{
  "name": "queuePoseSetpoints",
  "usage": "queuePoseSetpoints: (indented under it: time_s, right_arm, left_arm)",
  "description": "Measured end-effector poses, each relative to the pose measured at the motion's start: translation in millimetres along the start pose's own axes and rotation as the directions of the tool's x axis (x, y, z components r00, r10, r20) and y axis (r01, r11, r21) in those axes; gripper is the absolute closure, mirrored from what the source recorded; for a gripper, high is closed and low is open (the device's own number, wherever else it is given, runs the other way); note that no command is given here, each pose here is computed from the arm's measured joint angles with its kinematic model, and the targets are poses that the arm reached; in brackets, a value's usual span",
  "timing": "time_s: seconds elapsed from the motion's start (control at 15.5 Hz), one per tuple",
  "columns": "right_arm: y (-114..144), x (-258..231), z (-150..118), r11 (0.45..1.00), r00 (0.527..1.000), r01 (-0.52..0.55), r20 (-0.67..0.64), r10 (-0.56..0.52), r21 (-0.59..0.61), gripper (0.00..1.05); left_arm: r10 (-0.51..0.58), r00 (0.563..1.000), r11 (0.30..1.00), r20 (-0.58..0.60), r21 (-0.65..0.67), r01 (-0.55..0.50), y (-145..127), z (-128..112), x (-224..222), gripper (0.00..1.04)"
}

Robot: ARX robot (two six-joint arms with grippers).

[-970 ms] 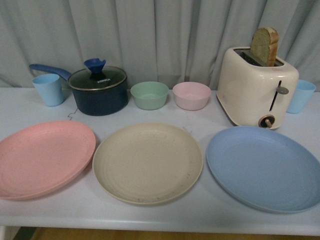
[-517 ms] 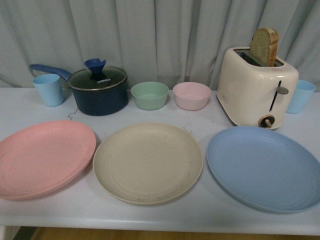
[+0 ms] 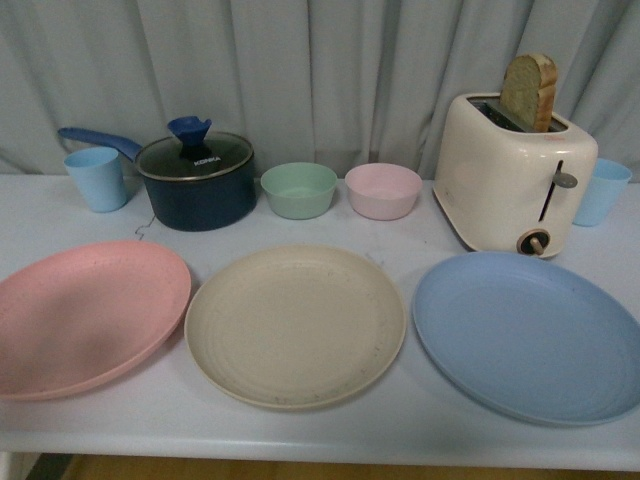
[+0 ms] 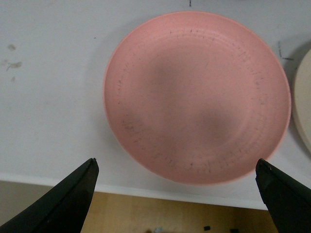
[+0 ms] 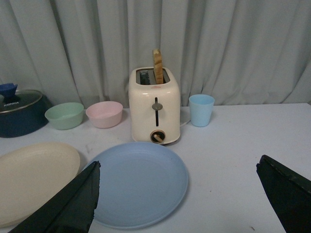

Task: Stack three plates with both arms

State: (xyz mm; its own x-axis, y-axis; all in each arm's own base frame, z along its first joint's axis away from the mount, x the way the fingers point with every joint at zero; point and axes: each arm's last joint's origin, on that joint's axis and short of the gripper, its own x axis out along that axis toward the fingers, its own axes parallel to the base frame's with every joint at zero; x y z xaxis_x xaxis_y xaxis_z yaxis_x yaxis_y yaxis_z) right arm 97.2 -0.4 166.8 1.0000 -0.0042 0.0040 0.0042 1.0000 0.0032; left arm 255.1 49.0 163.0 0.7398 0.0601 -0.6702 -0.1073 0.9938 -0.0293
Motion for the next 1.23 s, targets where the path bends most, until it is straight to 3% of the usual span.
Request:
queuePoseSetpoints:
  time_s: [0.19, 0.71, 1.23]
  right_arm:
    - [0, 0, 0, 1.000, 1.000, 0.000, 0.000, 0.000, 0.000, 0.06]
    - [0, 0, 0, 1.000, 1.000, 0.000, 0.000, 0.000, 0.000, 0.06]
    - [0, 0, 0, 1.000, 1.000, 0.000, 0.000, 0.000, 0.000, 0.06]
  left_arm:
    - [-0.036, 0.991, 0.995, -0.127, 0.087, 0.047, 27, 26, 70, 0.07]
    - [-0.074, 0.975, 0.981, -0.209, 0.159, 0.109, 57, 41, 118, 0.07]
    - [-0.103, 0.963, 0.978, -0.249, 0.151, 0.143, 74, 48, 159, 0.07]
